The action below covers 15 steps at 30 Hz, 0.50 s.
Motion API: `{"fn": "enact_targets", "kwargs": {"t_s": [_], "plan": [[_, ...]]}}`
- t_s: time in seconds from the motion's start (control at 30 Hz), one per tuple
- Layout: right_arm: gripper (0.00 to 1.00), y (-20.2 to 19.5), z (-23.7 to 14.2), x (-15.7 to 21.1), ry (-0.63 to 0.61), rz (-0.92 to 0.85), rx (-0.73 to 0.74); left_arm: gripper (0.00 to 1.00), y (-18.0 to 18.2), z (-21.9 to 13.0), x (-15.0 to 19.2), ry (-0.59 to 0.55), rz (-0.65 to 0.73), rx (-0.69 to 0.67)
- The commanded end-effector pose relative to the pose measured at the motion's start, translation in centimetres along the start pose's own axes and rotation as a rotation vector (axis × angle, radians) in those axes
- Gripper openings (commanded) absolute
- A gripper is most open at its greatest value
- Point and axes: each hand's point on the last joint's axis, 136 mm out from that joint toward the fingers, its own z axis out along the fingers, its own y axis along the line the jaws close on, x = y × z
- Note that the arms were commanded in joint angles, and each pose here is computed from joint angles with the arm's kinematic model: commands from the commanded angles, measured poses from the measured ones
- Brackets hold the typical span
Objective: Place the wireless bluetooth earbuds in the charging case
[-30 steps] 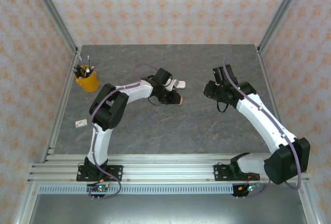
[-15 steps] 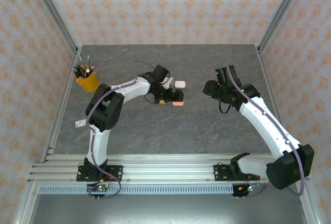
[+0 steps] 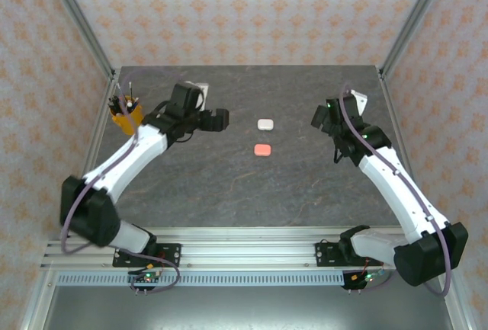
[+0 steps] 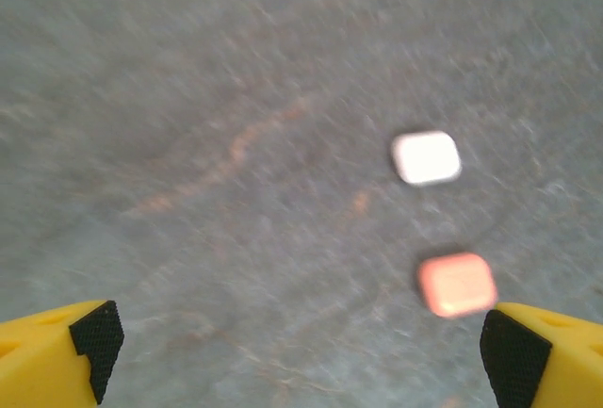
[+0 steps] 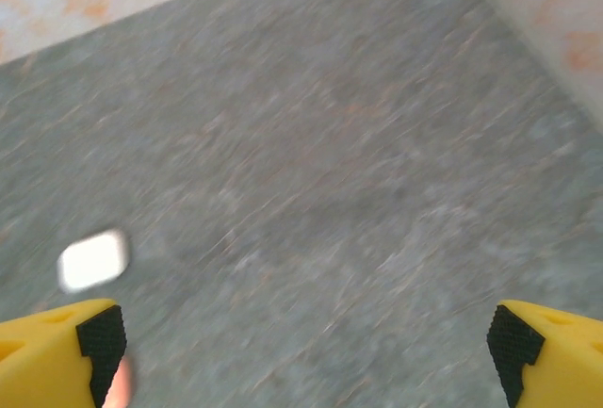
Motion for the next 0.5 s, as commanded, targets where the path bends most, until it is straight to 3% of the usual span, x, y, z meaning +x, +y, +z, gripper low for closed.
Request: {"fn": "enact_targets", "kwargs": {"t_s": [0.0,0.23,0.47], "plan": [[1.00,-3.9,1.0,-2.2,-0.224,-0.025,0.222,1.00,5.2,-1.6,-0.4,-0.212,0.117,-0.268],[1.00,-7.9,6.6,1.1,-0.228,-0.033,0.340,1.00,12.5,-2.9,3.4,-0.350,0.114,-0.501],[1.00,-8.1,11.4,4.8,-0.204,-0.146,0.329,1.00,16.5,-0.7,5.8,-0.386,0.055,-0.557]]}}
